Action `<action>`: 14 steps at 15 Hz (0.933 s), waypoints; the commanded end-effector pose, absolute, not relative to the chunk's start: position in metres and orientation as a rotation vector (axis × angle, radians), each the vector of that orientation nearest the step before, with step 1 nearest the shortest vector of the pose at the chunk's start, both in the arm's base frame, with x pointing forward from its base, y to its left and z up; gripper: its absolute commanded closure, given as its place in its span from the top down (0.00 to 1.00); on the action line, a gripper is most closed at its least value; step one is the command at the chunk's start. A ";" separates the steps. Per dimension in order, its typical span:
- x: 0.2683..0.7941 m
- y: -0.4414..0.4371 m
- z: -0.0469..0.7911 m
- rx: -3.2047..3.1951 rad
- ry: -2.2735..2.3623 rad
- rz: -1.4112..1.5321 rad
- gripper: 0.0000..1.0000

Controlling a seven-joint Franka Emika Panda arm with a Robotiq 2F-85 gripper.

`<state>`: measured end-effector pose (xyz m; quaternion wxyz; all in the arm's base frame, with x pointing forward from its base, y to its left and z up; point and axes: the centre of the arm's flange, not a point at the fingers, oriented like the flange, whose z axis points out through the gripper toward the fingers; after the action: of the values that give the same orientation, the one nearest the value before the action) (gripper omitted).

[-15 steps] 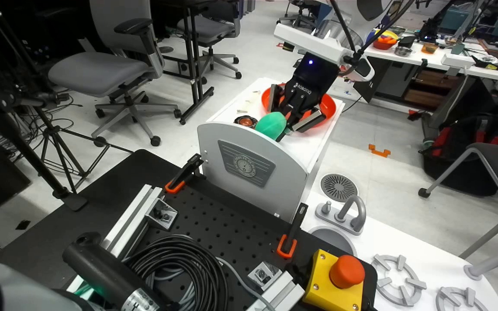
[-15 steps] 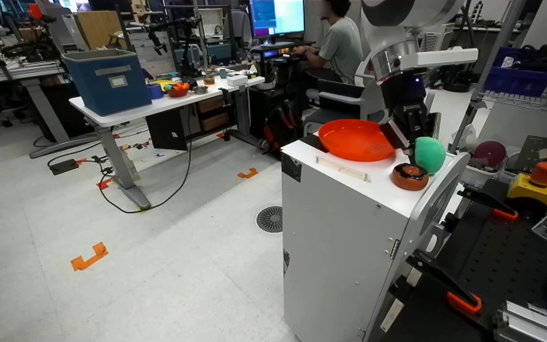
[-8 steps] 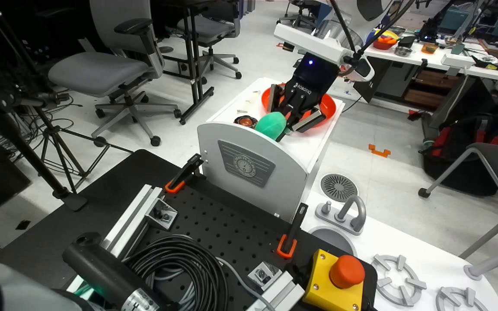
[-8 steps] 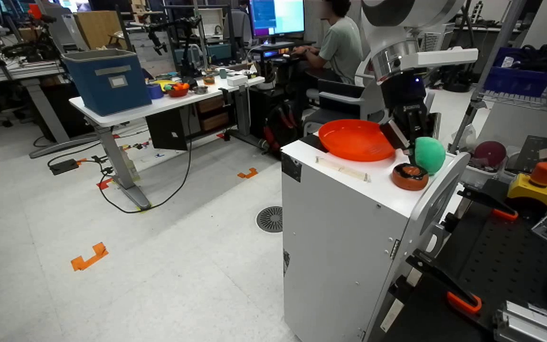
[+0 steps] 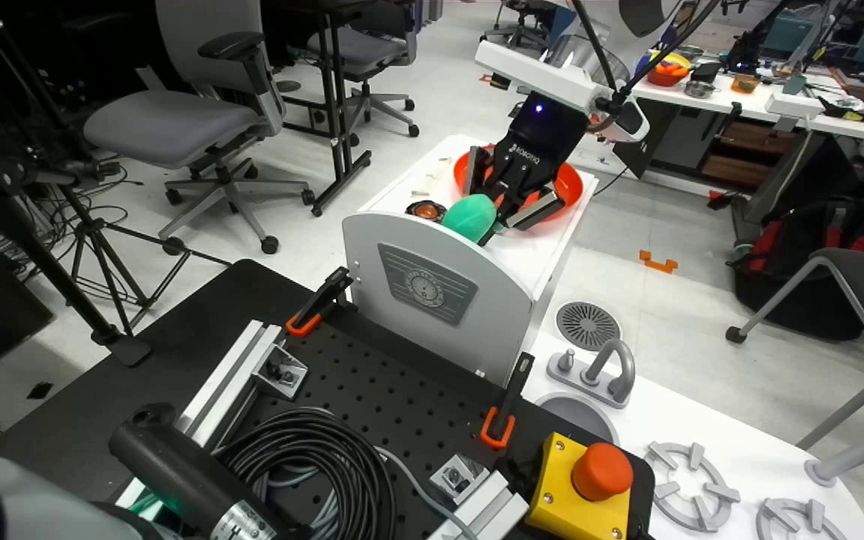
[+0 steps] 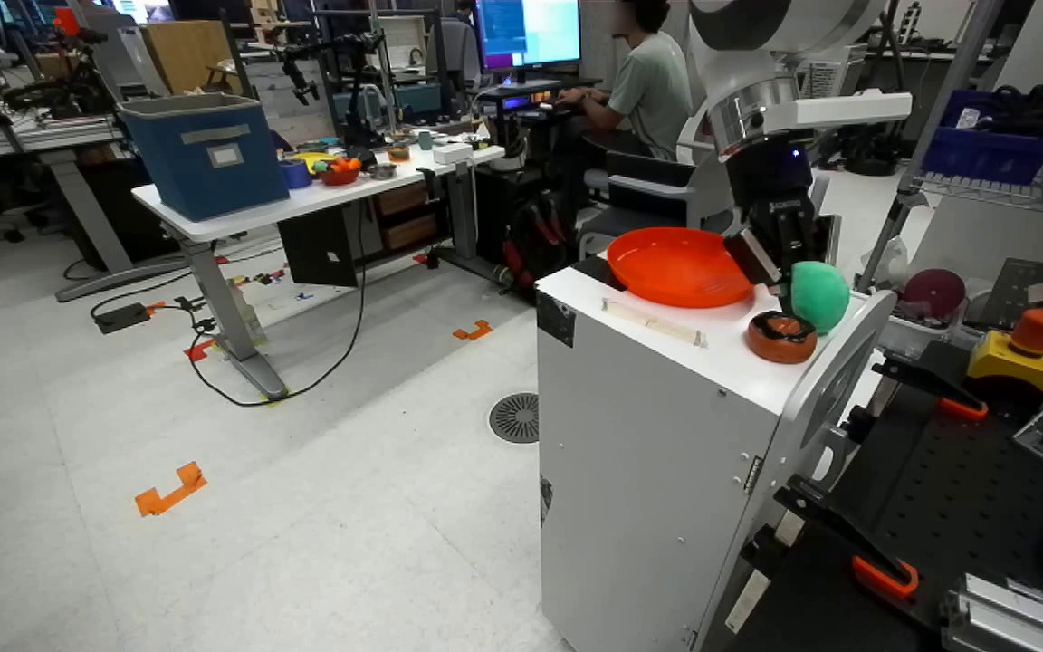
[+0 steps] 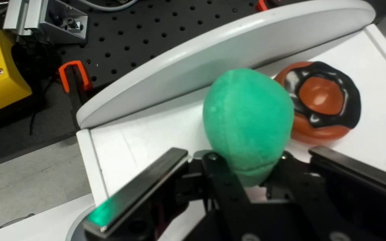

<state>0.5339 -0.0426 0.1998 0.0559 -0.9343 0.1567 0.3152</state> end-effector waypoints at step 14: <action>0.526 -0.037 0.183 -2.746 0.491 1.005 0.05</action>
<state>0.5307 -0.0422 0.1976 0.0666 -0.9298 0.1640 0.3228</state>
